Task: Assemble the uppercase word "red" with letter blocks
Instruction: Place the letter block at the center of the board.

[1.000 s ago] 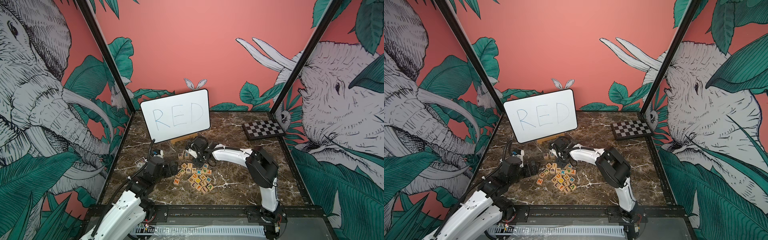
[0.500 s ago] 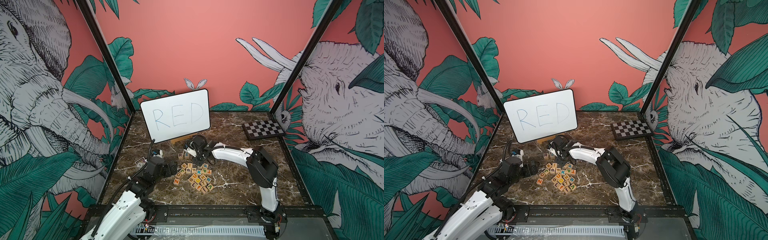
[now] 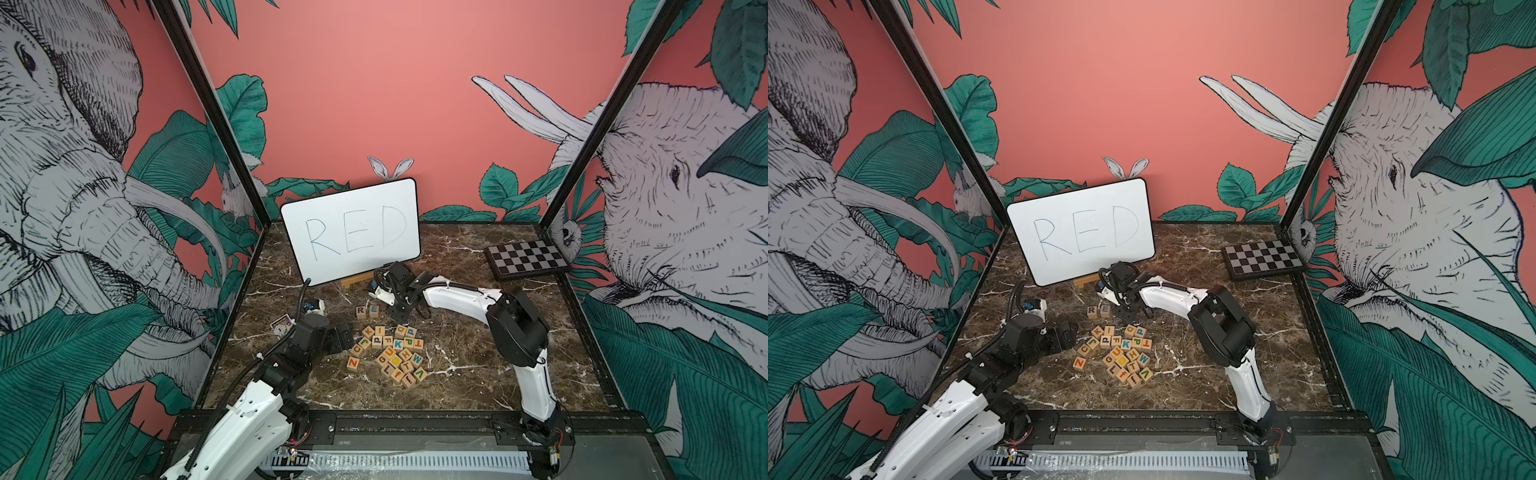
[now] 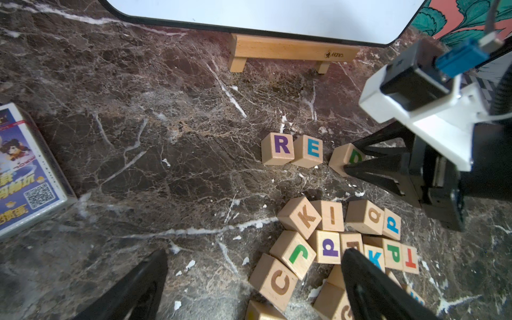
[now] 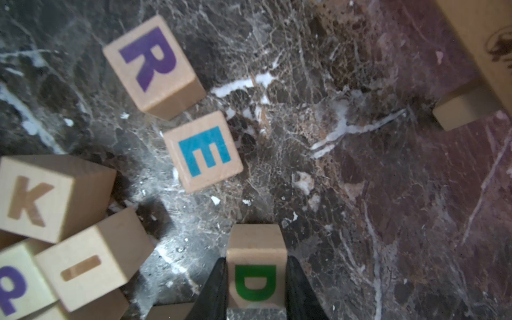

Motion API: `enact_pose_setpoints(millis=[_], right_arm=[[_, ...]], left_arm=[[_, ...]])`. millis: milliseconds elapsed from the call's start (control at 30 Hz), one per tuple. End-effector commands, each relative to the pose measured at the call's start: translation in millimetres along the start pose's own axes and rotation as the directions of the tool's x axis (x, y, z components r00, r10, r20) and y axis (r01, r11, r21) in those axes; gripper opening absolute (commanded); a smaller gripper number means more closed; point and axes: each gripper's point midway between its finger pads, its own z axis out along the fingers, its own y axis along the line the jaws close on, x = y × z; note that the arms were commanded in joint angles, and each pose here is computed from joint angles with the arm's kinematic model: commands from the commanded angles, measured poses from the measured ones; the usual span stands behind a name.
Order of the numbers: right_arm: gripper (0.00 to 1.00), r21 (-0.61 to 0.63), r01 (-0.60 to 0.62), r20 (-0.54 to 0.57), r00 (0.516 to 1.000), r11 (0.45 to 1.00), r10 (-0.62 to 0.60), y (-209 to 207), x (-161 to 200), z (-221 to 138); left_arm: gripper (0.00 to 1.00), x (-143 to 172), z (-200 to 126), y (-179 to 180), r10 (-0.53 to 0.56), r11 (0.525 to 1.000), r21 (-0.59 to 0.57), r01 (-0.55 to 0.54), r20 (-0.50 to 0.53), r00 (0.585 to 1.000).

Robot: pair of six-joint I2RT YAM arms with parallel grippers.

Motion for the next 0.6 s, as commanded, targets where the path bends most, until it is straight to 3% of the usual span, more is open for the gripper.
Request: enact_pose_setpoints(millis=[0,567], right_arm=[[0.24,-0.029,0.025,0.023,0.999,0.999,-0.024,1.4,-8.0,-0.8],[0.30,-0.072,0.026,0.008,1.000,0.997,-0.025,4.9,-6.6,8.3]], left_arm=[[0.99,0.5,3.7,6.1,-0.003,1.000,-0.023,0.003,0.017,1.000],[0.99,1.9,5.2,7.9,-0.010,1.000,-0.025,0.011,0.022,1.000]])
